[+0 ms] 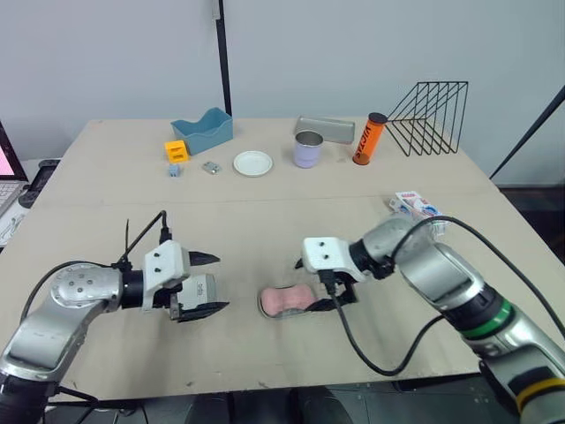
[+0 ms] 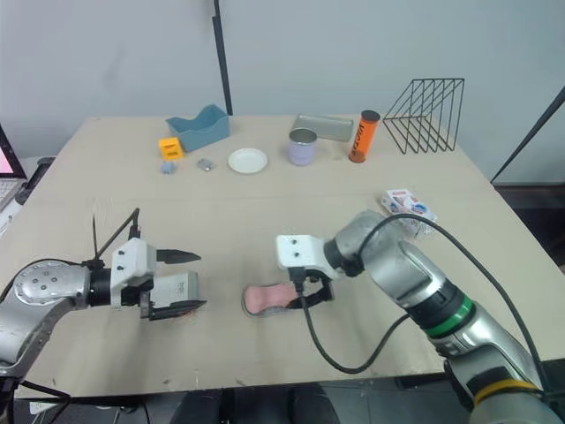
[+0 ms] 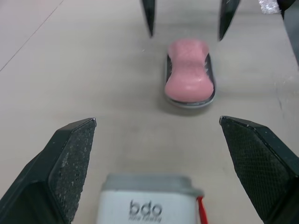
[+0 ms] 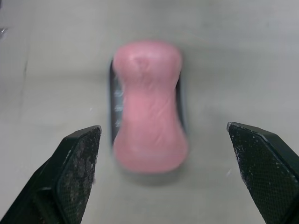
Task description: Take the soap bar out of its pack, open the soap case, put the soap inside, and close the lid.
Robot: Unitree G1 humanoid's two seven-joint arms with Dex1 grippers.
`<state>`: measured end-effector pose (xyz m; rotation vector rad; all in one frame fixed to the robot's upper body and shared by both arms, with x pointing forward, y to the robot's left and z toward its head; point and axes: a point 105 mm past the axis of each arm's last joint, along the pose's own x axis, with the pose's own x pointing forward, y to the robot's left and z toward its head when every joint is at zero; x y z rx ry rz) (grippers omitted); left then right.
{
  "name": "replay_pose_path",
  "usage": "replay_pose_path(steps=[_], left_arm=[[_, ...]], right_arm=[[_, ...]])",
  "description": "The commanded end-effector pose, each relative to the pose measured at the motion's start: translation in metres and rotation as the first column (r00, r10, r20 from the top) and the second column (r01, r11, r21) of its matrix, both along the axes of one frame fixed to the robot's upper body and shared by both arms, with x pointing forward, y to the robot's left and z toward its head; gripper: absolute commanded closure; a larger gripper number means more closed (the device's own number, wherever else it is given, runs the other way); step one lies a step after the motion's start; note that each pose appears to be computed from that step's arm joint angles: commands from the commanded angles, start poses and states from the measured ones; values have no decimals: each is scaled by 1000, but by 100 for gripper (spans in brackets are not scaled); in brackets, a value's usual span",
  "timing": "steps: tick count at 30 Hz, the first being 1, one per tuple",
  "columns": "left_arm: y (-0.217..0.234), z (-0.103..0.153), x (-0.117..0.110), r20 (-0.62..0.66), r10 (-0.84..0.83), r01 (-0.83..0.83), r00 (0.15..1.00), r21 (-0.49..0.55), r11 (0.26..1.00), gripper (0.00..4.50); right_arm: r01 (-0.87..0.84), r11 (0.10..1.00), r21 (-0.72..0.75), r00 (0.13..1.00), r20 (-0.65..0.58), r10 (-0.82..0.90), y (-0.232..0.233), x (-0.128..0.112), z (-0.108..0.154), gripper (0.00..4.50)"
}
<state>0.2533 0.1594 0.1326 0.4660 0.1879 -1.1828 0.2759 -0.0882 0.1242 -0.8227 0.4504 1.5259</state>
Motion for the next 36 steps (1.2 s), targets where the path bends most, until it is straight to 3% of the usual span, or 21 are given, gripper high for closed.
replay_pose_path(steps=[1, 5, 10, 21, 36], left_arm=[[10, 5, 1, 27, 16, -16, 1000, -1, 1000, 0], [20, 4, 2, 22, 43, -42, 999, -8, 999, 0], [34, -3, 0, -18, 60, -59, 998, 17, 998, 0], [55, -21, -2, -51, 57, -52, 997, 99, 994, 0], [46, -42, 2, -77, 14, -3, 997, 140, 990, 0]], right_arm=[[-69, 994, 89, 996, 64, 63, -2, -7, 19, 4], [-62, 965, 257, 998, 30, 56, -1, -11, 32, 4], [-2, 858, 514, 997, -61, 39, 3, -14, 65, 4], [51, 909, 414, 998, -40, -38, -9, -10, 23, 4], [77, 876, 476, 997, -36, -69, 1, -5, 33, 4]])
